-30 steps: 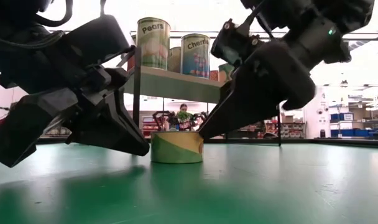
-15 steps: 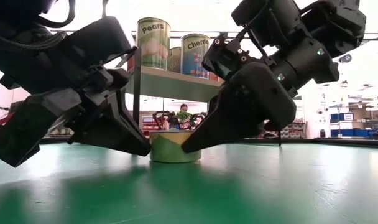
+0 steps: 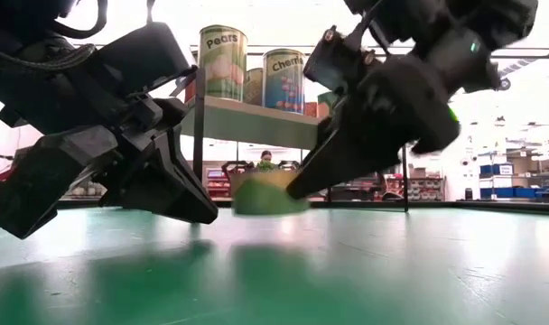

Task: Pick and place cans onto a shelf
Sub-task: Put the yellow can on the shelf

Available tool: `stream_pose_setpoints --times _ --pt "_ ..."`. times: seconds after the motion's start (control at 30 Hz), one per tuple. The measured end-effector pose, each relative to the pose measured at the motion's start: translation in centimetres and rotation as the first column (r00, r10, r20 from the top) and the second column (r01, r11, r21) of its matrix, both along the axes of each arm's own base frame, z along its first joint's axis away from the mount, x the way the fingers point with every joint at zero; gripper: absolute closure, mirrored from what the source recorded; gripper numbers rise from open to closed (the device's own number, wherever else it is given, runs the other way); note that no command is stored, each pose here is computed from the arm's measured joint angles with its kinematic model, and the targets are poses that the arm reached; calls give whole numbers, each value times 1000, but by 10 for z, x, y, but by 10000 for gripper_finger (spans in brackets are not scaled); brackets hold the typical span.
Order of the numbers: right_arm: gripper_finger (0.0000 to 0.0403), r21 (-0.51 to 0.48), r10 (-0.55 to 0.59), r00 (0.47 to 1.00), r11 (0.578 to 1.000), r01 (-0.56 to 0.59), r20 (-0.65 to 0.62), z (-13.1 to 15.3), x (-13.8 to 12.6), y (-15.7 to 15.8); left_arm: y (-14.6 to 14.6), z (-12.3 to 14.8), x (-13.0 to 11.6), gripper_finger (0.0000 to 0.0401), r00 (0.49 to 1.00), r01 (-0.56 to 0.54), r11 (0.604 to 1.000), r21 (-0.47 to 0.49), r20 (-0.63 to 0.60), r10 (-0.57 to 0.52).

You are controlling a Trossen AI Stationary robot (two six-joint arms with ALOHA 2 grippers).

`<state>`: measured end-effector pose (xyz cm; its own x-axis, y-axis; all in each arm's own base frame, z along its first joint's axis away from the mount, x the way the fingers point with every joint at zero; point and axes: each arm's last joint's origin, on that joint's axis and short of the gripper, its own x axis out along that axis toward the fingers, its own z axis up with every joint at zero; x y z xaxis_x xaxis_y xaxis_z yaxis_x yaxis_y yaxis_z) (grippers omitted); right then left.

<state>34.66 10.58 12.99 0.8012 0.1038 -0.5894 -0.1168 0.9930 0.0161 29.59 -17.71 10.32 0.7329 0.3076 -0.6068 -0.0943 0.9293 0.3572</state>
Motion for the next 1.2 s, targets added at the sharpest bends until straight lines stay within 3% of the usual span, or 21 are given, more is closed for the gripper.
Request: stream_pose_setpoints --times 0.17,0.3,0.43,0.57,0.73,0.83,1.07,1.2 --pt "165 -35 -28 993 999 24 -118 35 -25 -9 1 1 -1 401 1000 -11 1000 -7 -5 11" --pt "165 -100 -162 970 984 146 -182 73 -58 -23 1 0 -2 401 1000 -19 1000 -12 -8 19" --pt "160 -151 -355 925 930 335 -137 111 -94 -42 1 0 -2 401 1000 -19 1000 -12 -8 19" --pt "164 -73 -480 871 877 475 -106 141 -129 -62 2 -1 -3 401 1000 -21 1000 -11 -11 21" --pt "168 34 -682 732 731 682 -13 164 -157 -89 2 -1 -3 401 1000 -22 1000 -12 -11 21" --pt "166 69 -739 674 672 737 5 170 -163 -102 2 -1 -3 401 1000 -21 1000 -12 -11 21" --pt "165 68 -864 503 501 863 -10 162 -155 -133 2 -1 -3 401 1000 -18 1000 4 -10 18" --pt "160 57 -897 441 439 896 -31 154 -146 -143 3 -2 -4 401 1000 -19 1000 18 -11 19"
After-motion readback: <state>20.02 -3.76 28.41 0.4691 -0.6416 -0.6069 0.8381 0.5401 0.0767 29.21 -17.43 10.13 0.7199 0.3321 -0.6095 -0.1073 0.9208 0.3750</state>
